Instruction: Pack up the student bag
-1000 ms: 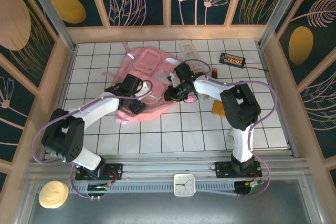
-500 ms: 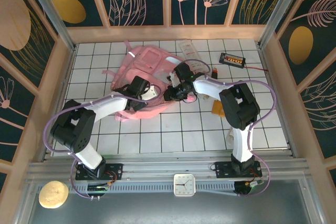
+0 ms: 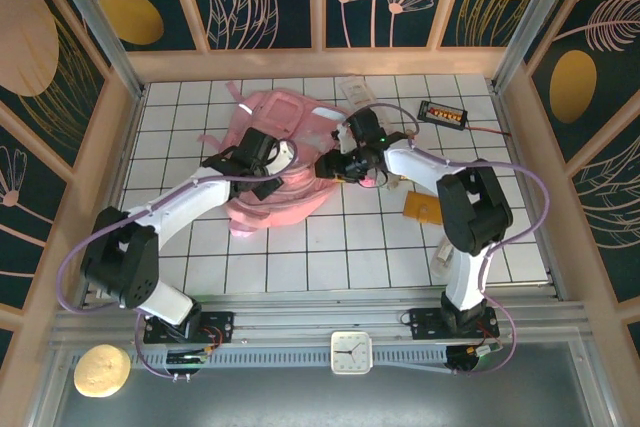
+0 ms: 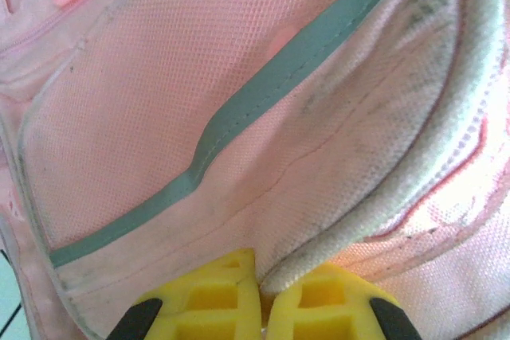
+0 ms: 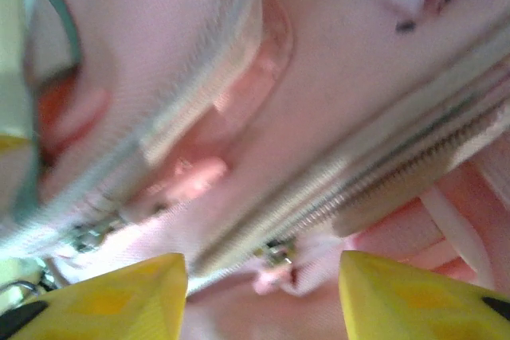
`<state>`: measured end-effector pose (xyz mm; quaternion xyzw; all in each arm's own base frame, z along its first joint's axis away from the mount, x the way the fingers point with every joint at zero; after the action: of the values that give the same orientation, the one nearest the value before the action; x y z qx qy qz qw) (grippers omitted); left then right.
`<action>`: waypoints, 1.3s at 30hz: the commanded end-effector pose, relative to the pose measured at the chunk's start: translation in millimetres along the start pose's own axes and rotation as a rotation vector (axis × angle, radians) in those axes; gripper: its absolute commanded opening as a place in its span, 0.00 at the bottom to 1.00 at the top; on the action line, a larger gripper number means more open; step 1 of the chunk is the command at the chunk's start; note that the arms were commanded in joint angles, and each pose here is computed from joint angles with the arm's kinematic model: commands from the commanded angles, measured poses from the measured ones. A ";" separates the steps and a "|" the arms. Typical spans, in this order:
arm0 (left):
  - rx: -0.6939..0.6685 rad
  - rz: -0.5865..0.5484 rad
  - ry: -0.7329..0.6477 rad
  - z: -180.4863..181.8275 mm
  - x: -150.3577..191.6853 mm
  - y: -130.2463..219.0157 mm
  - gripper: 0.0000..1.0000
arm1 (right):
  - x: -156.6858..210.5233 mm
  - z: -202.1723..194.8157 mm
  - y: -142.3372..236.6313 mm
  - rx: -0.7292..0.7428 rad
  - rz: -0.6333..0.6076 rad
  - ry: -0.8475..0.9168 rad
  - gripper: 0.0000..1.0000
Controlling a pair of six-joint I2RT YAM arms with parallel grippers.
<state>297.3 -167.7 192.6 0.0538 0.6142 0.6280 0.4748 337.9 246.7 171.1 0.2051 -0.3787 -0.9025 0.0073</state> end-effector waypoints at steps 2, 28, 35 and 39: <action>0.083 -0.101 0.052 -2.7 -17.6 24.7 0.00 | -19.5 20.1 33.3 -0.133 -0.120 0.017 0.61; 0.306 -0.169 0.167 22.7 -56.2 62.3 0.00 | 12.4 21.6 33.9 -0.012 -0.029 0.315 0.53; 0.365 -0.231 0.247 36.8 -66.3 73.8 0.00 | 29.2 27.6 36.1 -0.116 -0.059 0.374 0.55; 0.420 -0.260 0.262 36.0 -75.3 81.2 0.00 | 29.5 29.2 36.7 -0.170 -0.088 0.410 0.56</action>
<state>311.5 -162.2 265.4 0.0344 0.7624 0.5020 0.4069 299.2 232.0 187.8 0.3552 -0.3302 -0.8724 0.0610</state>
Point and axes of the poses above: each hand's point on the last joint's axis, 136 mm out from that joint toward the fingers, its own y axis back along the fingers, its own z axis along the line the jaws close on, x = y × z, the point moved 9 cm from there along y, back along the fingers, and after that the axes turned 6 degrees about y, right-handed, at the moved point
